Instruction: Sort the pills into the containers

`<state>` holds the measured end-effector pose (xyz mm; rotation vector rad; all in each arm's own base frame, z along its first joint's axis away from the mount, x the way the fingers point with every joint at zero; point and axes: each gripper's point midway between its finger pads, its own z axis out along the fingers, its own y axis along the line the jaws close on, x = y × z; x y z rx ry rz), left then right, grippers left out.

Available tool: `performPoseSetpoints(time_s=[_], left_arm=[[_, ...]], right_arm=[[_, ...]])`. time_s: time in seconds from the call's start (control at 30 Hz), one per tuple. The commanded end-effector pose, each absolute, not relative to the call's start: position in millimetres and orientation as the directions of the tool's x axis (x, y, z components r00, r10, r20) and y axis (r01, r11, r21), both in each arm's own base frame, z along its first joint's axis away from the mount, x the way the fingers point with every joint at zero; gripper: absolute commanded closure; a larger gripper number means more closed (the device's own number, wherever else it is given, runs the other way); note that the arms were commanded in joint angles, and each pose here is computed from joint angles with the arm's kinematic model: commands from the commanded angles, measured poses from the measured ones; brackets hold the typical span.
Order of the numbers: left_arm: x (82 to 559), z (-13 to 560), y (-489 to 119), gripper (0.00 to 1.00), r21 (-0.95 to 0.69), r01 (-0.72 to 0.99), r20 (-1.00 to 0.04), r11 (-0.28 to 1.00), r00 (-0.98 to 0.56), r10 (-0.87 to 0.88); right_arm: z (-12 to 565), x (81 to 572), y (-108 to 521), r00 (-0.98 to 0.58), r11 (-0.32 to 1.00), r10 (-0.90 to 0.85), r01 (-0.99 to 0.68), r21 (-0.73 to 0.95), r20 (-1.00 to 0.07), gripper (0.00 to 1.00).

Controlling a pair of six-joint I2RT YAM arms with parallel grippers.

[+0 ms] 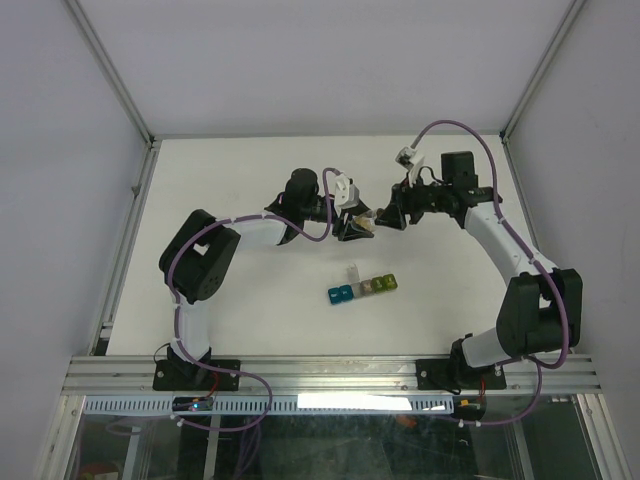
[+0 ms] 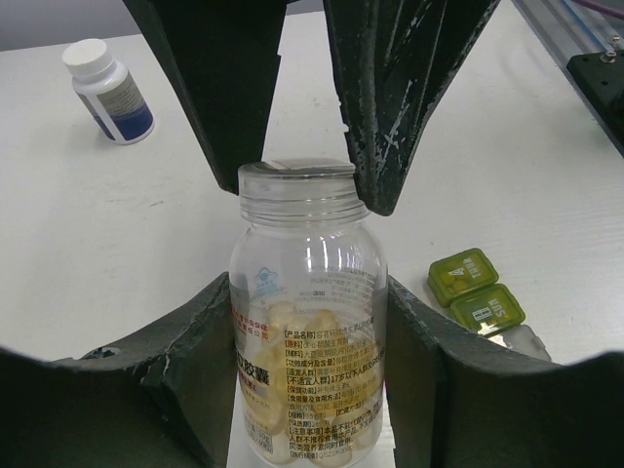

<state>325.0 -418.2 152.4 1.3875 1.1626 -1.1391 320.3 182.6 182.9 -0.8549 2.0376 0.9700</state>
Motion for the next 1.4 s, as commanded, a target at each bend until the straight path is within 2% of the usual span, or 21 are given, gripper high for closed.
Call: performPoseSetpoints(time_s=[0.0,0.1,0.27,0.43,0.63,0.77,0.87,1.0,1.1,1.13,1.2,1.37], left_arm=[[328.1,184.1,-417.1,1.0,0.194,0.978,-0.98,-0.078,0.197,0.033],[328.0,183.6,-417.1,1.0,0.192,0.978,-0.98,-0.078,0.195,0.034],[327.3,183.9,-416.8,1.0,0.195,0.978,-0.98,-0.08,0.198,0.034],[327.0,184.3,-416.4,1.0,0.197,0.977,-0.979,-0.08,0.2,0.033],[324.9,184.1,-416.6,1.0,0.194,0.977,-0.98,-0.09,0.197,0.031],[324.1,184.7,-416.4,1.0,0.197,0.976,-0.979,-0.093,0.2,0.029],[323.6,184.6,-416.1,1.0,0.197,0.976,-0.979,-0.094,0.2,0.029],[324.1,185.0,-415.8,1.0,0.199,0.976,-0.979,-0.091,0.203,0.029],[324.2,185.1,-415.3,1.0,0.201,0.976,-0.979,-0.09,0.204,0.029],[324.0,185.0,-415.0,1.0,0.2,0.976,-0.979,-0.091,0.204,0.029],[323.8,184.9,-415.0,1.0,0.201,0.975,-0.979,-0.091,0.204,0.029],[323.7,185.2,-414.3,1.0,0.203,0.975,-0.978,-0.088,0.206,0.029]], right_arm=[[204.9,330.2,186.6,-0.471,0.499,-0.252,-0.811,0.304,-0.845,0.44],[204.8,329.7,187.4,-0.468,0.496,-0.256,-0.815,0.301,-0.846,0.51],[206.0,328.1,188.4,-0.453,0.483,-0.269,-0.827,0.288,-0.85,0.69],[211.7,321.6,189.1,-0.377,0.43,-0.304,-0.874,0.228,-0.875,0.75],[222.9,305.2,193.7,-0.075,0.221,-0.4,-0.975,-0.017,-0.914,0.73],[223.1,292.7,191.8,0.186,-0.003,-0.448,-0.979,-0.206,-0.875,0.73],[217.2,287.1,186.8,0.362,-0.161,-0.465,-0.932,-0.325,-0.808,0.64],[212.4,296.2,186.7,0.366,-0.187,-0.478,-0.93,-0.315,-0.798,0.54],[210.2,293.8,188.2,0.34,-0.188,-0.469,-0.94,-0.284,-0.815,0.4],[211.7,292.3,188.8,0.332,-0.18,-0.463,-0.943,-0.279,-0.822,0.32],[216.9,291.1,190.0,0.301,-0.142,-0.454,-0.954,-0.265,-0.839,0.03],[235.0,294.0,185.9,0.134,0.038,-0.427,-0.985,-0.166,-0.894,0.01]])
